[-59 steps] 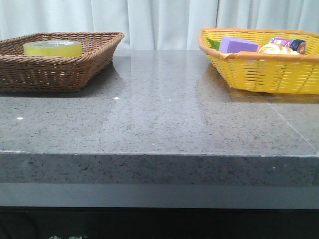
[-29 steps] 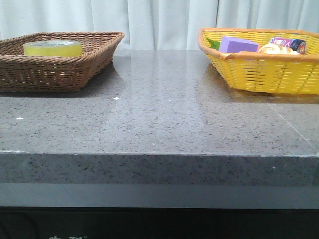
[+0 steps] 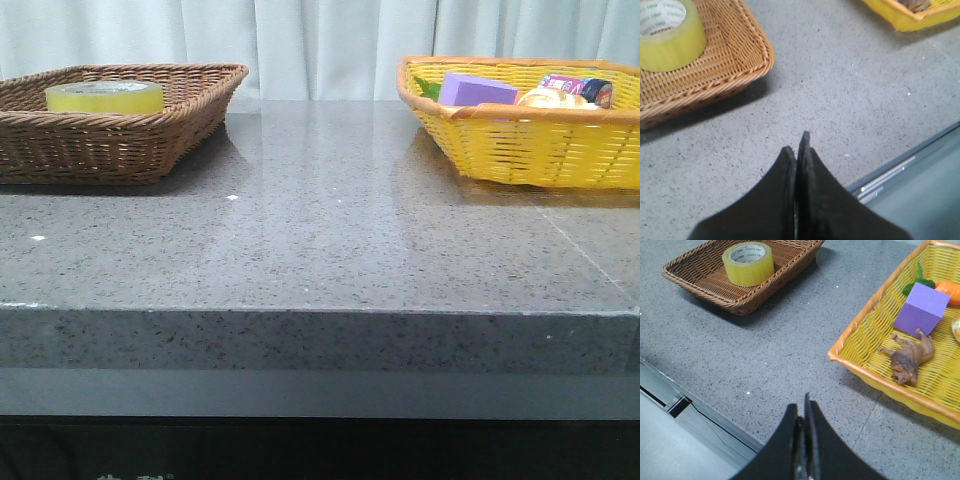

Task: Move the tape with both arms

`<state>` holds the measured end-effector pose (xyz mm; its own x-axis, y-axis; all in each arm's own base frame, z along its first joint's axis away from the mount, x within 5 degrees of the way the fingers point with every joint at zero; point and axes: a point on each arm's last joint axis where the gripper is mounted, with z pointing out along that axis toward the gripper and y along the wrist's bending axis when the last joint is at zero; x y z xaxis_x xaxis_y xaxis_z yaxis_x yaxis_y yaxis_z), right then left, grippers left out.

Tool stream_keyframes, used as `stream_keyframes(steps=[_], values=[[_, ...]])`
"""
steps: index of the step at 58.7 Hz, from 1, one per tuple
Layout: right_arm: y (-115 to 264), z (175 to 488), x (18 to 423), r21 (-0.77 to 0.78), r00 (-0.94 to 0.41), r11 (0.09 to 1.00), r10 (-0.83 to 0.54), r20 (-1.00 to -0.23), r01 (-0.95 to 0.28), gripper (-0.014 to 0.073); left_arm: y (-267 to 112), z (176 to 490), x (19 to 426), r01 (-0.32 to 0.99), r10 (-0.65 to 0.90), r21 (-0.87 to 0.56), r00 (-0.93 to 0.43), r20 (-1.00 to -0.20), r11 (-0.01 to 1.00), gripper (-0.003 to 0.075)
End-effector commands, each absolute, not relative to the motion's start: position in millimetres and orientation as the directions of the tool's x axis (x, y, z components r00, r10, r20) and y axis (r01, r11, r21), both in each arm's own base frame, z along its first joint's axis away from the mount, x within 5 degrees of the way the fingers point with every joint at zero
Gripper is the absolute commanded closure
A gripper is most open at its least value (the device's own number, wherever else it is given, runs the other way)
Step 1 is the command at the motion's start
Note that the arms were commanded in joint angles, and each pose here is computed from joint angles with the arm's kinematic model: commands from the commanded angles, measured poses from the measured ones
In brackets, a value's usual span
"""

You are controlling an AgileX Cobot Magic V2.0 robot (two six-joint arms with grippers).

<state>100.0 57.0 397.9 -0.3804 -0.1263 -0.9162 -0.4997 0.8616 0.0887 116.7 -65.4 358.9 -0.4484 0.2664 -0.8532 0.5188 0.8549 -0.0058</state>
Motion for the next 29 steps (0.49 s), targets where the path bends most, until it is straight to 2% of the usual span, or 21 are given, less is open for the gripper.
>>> stream_keyframes(steps=[1, 10, 29], values=[[56, 412, 100, 0.083, -0.304, 0.864, -0.084, -0.949, -0.496, 0.0664, -55, 374, 108, 0.476, 0.178, 0.01, -0.31, -0.934, 0.88, 0.074], [56, 412, 100, 0.083, -0.304, 0.864, -0.084, -0.949, -0.496, 0.0664, -34, 356, 91, 0.352, 0.086, 0.015, -0.185, -0.979, 0.936, 0.074], [56, 412, 100, 0.083, -0.304, 0.864, -0.084, -0.949, -0.496, 0.0664, -10, 270, 65, 0.145, -0.046, -0.048, -0.017, -0.999, 0.988, 0.074]])
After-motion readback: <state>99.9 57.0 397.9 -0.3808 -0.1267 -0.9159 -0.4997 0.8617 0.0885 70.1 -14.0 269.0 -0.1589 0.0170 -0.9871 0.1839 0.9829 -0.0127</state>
